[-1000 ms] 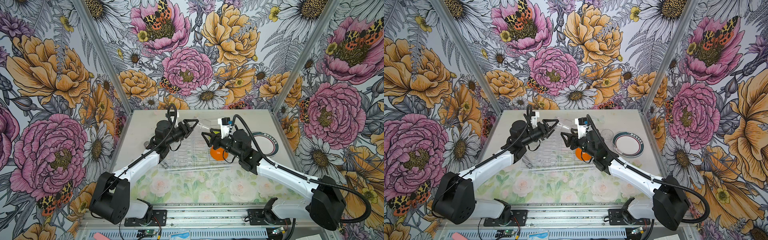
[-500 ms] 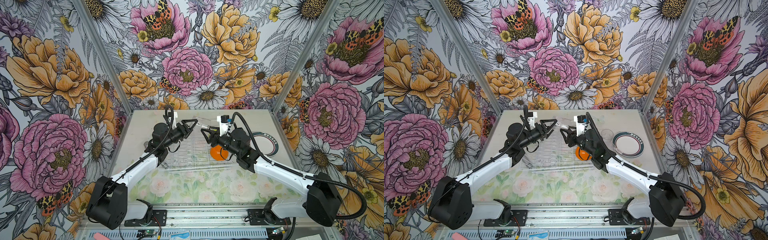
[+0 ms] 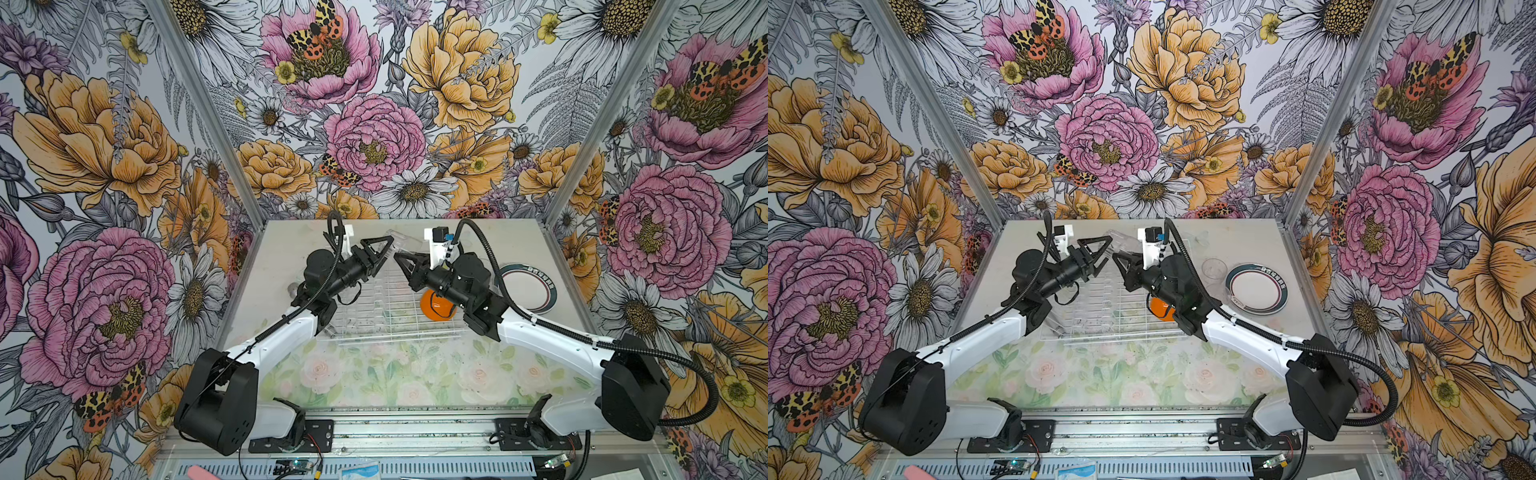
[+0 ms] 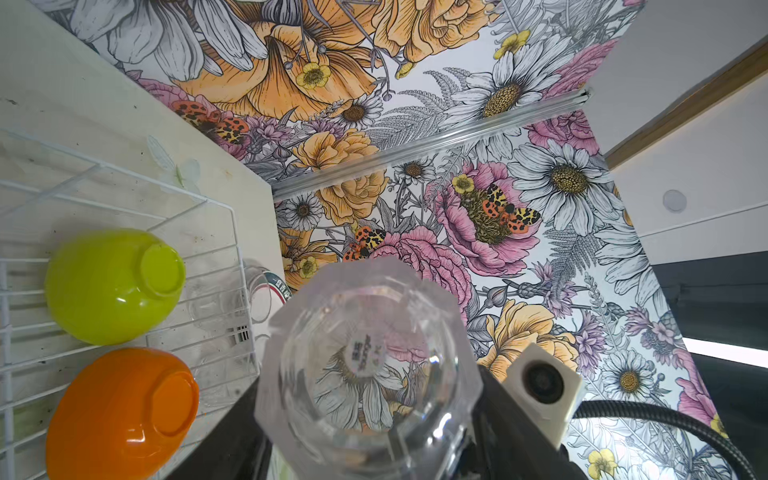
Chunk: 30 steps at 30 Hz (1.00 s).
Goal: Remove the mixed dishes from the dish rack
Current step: 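Pull the glass away with the right gripper while the left gripper releases it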
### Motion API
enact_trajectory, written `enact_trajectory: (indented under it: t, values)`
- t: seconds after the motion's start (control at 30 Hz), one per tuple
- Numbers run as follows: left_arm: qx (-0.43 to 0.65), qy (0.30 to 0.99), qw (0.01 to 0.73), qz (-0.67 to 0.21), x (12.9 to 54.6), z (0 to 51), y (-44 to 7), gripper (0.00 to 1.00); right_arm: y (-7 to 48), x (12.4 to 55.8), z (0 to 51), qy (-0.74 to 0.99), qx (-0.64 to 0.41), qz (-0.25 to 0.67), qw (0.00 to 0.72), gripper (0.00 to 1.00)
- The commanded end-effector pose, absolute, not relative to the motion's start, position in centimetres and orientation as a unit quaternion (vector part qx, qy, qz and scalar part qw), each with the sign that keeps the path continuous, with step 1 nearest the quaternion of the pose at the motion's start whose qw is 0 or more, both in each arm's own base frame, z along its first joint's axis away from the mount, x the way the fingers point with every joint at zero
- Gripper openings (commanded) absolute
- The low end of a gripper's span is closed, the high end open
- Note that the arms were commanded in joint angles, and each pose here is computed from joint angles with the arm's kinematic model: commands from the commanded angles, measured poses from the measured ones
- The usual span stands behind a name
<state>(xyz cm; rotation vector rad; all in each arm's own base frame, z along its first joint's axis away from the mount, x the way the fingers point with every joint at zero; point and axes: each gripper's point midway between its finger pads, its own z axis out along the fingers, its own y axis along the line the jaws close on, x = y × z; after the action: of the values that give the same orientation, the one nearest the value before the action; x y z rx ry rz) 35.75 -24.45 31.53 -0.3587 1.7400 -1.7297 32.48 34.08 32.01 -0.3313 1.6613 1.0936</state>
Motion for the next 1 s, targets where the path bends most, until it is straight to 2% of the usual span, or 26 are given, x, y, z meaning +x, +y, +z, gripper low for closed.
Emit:
enact_trajectory:
  t: [0.0, 0.13, 0.2, 0.3, 0.33, 0.97]
  values:
    - [-0.089, 0.657, 0.341, -0.666, 34.7, 32.1, -25.0, 0.54, 32.1, 35.2, 31.6, 0.712, -0.094, 0.406, 0.565, 0.0]
    - [-0.087, 0.655, 0.344, -0.667, 34.6, 32.3, -24.9, 0.55, 31.6, 35.4, 31.5, 0.714, -0.08, 0.401, 0.568, 0.0]
    - [-0.089, 0.656, 0.345, -0.665, 34.6, 32.2, -24.8, 0.6, 31.3, 35.5, 31.4, 0.715, -0.074, 0.398, 0.57, 0.0]
    - [-0.093, 0.657, 0.348, -0.662, 34.7, 32.1, -24.5, 0.81, 31.0, 35.5, 31.4, 0.716, -0.067, 0.396, 0.571, 0.0]
    - [-0.094, 0.657, 0.35, -0.661, 34.7, 32.1, -24.4, 0.98, 30.9, 35.5, 31.4, 0.716, -0.065, 0.395, 0.572, 0.0]
    - [-0.103, 0.668, 0.355, -0.646, 34.8, 31.1, -23.8, 0.99, 27.4, 35.5, 31.0, 0.725, -0.02, 0.356, 0.589, 0.0]
